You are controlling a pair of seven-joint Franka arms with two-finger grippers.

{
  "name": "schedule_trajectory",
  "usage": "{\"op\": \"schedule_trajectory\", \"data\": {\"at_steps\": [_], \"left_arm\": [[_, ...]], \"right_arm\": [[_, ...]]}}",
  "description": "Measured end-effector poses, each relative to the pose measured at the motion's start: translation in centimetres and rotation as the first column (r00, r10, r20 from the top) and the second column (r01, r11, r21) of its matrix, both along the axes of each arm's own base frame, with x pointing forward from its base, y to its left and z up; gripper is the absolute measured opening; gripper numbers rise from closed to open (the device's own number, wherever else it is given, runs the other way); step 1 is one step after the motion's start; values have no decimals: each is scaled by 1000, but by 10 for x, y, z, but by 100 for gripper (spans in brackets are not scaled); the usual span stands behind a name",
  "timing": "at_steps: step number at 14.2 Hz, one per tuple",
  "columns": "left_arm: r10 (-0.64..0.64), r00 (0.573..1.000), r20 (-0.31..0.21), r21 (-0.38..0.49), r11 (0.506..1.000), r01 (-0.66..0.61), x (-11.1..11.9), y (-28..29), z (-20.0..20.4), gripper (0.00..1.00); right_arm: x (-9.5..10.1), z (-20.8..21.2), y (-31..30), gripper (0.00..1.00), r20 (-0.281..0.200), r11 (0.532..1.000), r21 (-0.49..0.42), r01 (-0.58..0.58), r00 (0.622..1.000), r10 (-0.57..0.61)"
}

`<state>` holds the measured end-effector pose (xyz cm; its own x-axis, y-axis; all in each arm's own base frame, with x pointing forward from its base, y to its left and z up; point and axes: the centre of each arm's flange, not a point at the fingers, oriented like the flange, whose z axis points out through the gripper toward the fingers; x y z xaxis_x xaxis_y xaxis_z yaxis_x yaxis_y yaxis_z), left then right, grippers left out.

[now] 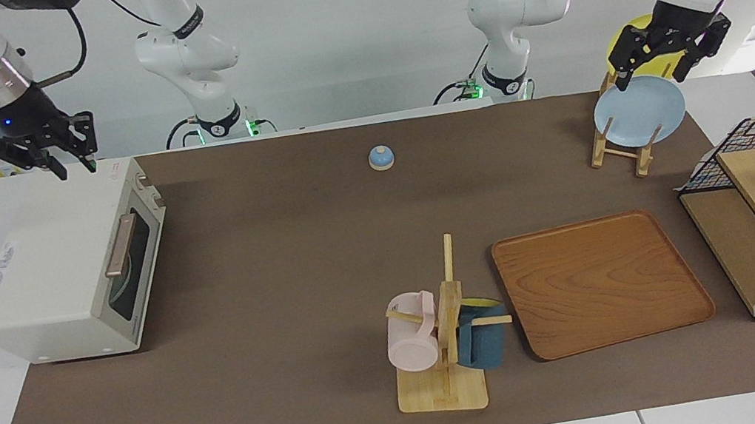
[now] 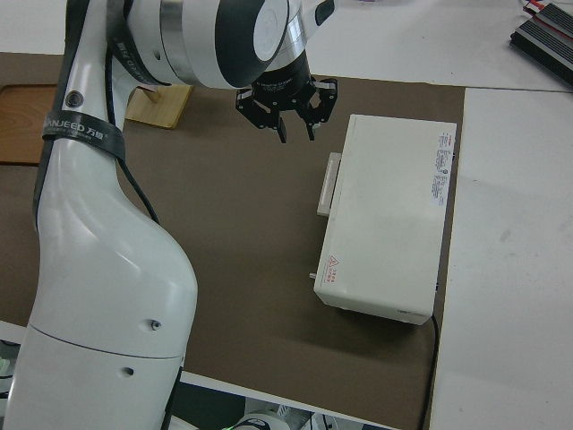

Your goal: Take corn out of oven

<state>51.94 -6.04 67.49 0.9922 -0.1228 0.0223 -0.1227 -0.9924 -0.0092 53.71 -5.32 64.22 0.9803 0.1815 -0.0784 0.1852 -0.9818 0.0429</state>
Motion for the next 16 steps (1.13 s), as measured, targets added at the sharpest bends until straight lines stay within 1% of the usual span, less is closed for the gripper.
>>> {"op": "schedule_trajectory", "data": {"at_steps": [1, 2, 3, 5, 7, 8, 10, 14, 16], "left_arm": [[0, 1000, 0, 0, 1000, 0, 0, 0, 0, 100], [0, 1000, 0, 0, 1000, 0, 0, 0, 0, 100], [0, 1000, 0, 0, 1000, 0, 0, 0, 0, 100], [0, 1000, 0, 0, 1000, 0, 0, 0, 0, 100], [0, 1000, 0, 0, 1000, 0, 0, 0, 0, 100], [0, 1000, 0, 0, 1000, 0, 0, 0, 0, 100], [0, 1000, 0, 0, 1000, 0, 0, 0, 0, 100], [0, 1000, 0, 0, 1000, 0, 0, 0, 0, 100], [0, 1000, 0, 0, 1000, 0, 0, 0, 0, 100]], "right_arm": [[4, -19, 4, 16, 3, 1000, -10, -11, 1000, 11], [8, -42, 7, 7, -2, 1000, -23, -13, 1000, 13], [10, -65, 9, 1, -13, 999, -33, -1, 1000, 1], [11, -108, 15, 1, -42, 998, -63, 17, 999, -20], [12, -139, 16, 1, -65, 993, -114, 10, 998, -18], [12, -147, 14, 1, -77, 991, -134, 4, 997, -14], [11, -148, 9, 1, -81, 986, -165, -2, 997, -11], [8, -159, -3, 1, -95, 985, -171, 10, 995, -27], [10, -168, -3, 1, -101, 986, -169, 7, 995, -25]]}}
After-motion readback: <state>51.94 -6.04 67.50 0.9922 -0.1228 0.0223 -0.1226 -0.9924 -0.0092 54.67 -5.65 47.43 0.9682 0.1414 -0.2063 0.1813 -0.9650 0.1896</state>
